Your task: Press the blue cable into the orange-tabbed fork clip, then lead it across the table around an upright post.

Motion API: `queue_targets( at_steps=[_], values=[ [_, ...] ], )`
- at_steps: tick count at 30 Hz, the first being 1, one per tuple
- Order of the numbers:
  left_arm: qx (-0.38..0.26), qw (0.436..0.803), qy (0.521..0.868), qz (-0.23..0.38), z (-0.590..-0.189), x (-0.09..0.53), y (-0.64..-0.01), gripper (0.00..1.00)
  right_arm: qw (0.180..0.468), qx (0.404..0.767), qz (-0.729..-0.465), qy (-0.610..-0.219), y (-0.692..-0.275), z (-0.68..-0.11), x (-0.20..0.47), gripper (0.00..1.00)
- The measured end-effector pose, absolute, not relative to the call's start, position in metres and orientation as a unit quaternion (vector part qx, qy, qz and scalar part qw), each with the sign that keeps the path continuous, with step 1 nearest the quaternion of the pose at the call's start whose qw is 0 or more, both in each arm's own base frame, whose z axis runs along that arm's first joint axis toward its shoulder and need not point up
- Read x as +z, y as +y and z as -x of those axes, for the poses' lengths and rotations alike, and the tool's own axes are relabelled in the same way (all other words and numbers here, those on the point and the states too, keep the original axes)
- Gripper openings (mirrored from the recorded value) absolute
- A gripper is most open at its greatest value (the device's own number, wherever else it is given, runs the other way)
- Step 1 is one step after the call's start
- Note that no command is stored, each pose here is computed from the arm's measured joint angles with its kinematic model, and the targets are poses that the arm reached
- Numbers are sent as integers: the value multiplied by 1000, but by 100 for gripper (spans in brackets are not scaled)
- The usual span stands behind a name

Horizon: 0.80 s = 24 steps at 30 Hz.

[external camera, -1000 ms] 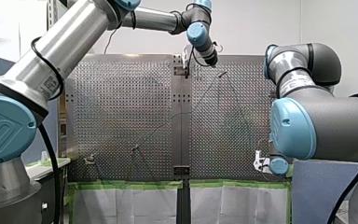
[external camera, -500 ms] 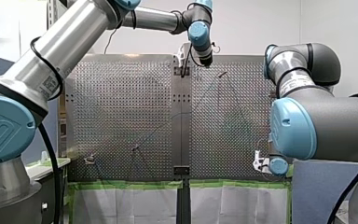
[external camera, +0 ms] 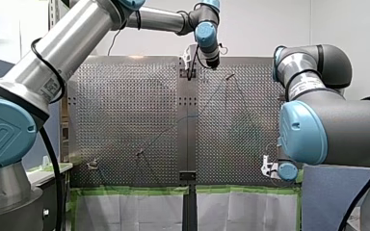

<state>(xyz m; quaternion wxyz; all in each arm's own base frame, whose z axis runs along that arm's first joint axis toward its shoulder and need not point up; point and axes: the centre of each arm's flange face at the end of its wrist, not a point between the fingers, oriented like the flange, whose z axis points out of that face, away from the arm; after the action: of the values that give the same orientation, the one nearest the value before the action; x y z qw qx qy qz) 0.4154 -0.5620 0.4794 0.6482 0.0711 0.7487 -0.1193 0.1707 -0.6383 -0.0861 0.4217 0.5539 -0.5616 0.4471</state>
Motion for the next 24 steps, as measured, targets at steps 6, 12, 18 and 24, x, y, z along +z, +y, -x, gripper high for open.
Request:
queue_targets(
  at_steps=[6, 12, 18, 24],
  values=[
    [-120, 643, 753, -66, -413, 479, -561, 100, 422, 447, -555, -561, -638, -171, -86, 0],
    [-137, 640, 755, -49, -403, 484, -554, 100, 422, 447, -555, -561, -638, -171, -86, 0],
    [-165, 651, 740, -30, -393, 500, -544, 100, 422, 446, -555, -561, -638, -171, -86, 0],
    [-176, 666, 725, -19, -384, 515, -532, 100, 421, 447, -555, -561, -638, -172, -86, 0]
  ],
)
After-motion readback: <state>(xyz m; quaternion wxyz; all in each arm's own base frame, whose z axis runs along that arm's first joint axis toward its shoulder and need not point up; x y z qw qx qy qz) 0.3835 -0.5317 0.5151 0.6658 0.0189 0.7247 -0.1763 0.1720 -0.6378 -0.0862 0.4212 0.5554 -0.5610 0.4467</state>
